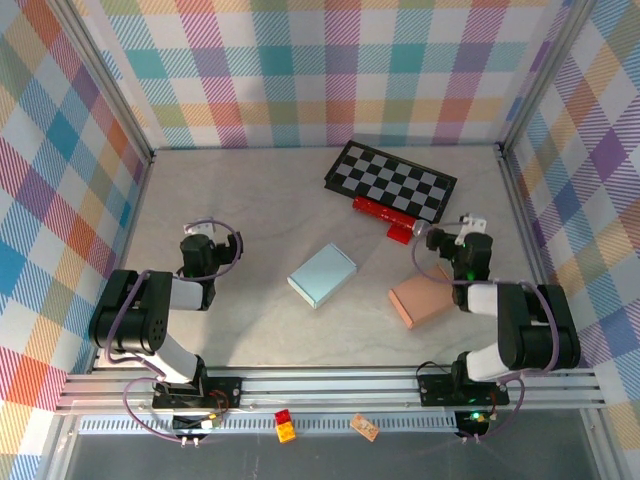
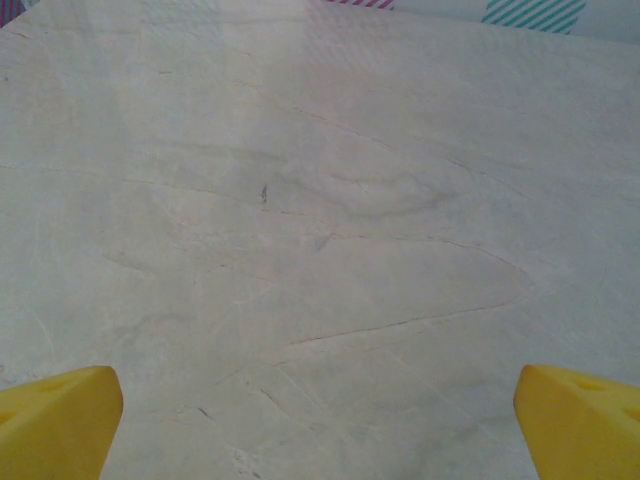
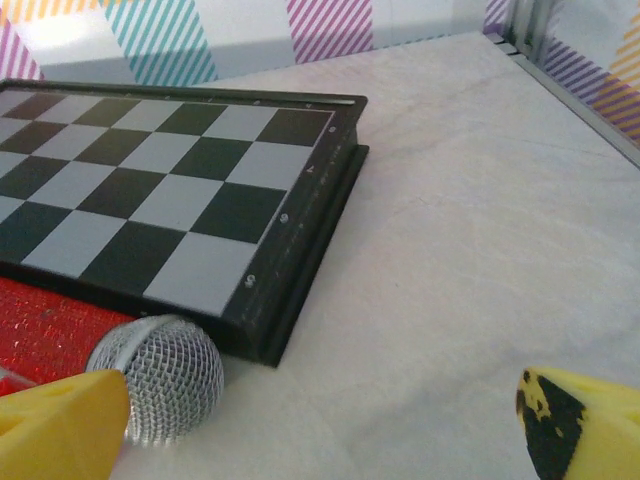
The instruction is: Fold the paper box
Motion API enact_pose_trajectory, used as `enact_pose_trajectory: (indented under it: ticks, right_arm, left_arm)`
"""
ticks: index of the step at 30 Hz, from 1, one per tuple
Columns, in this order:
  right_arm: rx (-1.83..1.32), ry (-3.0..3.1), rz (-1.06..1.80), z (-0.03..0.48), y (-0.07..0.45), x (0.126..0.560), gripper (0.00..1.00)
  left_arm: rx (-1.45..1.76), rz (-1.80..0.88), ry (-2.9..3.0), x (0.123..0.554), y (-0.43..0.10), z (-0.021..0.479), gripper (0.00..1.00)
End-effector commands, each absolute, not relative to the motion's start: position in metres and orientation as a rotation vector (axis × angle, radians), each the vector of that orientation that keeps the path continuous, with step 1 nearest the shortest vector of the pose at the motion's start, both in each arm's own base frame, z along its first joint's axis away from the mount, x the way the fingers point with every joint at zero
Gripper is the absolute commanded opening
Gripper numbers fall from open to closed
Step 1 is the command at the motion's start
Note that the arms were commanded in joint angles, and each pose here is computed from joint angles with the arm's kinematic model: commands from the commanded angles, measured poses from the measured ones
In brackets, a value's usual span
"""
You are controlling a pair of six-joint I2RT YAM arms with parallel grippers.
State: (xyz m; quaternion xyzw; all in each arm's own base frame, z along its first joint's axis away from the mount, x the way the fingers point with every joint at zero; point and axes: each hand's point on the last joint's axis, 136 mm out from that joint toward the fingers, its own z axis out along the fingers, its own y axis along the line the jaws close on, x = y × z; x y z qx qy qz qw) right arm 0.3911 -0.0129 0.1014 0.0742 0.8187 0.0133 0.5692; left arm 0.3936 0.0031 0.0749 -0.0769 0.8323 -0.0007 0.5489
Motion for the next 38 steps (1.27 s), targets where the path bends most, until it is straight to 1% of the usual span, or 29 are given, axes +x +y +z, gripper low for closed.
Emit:
enact_pose_trajectory:
  ticks: [1,5,6,8,11,15,38]
  right_arm:
    - [0.055,2.006,0.046,0.096,0.008,0.406,0.99]
    - [0.044,1.964,0.054,0.095,0.01,0.4,0.99]
    - [0.053,1.872,0.026,0.099,0.006,0.399,0.99]
    - [0.062,1.908,0.026,0.095,0.006,0.391,0.99]
    - [0.014,1.904,0.032,0.095,0.015,0.391,0.99]
    - [0.089,1.932,-0.005,0.091,0.003,0.397,0.99]
    - [0.038,1.9,-0.016,0.095,0.011,0.393,0.99]
  left_arm:
    - [-0.159,0.014,1.934,0.398,0.002,0.085,1.0]
    - [-0.156,0.016,1.936,0.398,0.001,0.085,1.0]
    - [-0.155,0.018,1.937,0.398,0.001,0.084,1.0]
    - [-0.155,0.019,1.938,0.398,0.001,0.084,1.0]
    - [-0.155,0.019,1.938,0.398,0.001,0.084,1.0]
    - [-0.152,0.02,1.936,0.399,0.0,0.085,1.0]
    - [-0.147,0.028,1.943,0.399,-0.001,0.084,1.0]
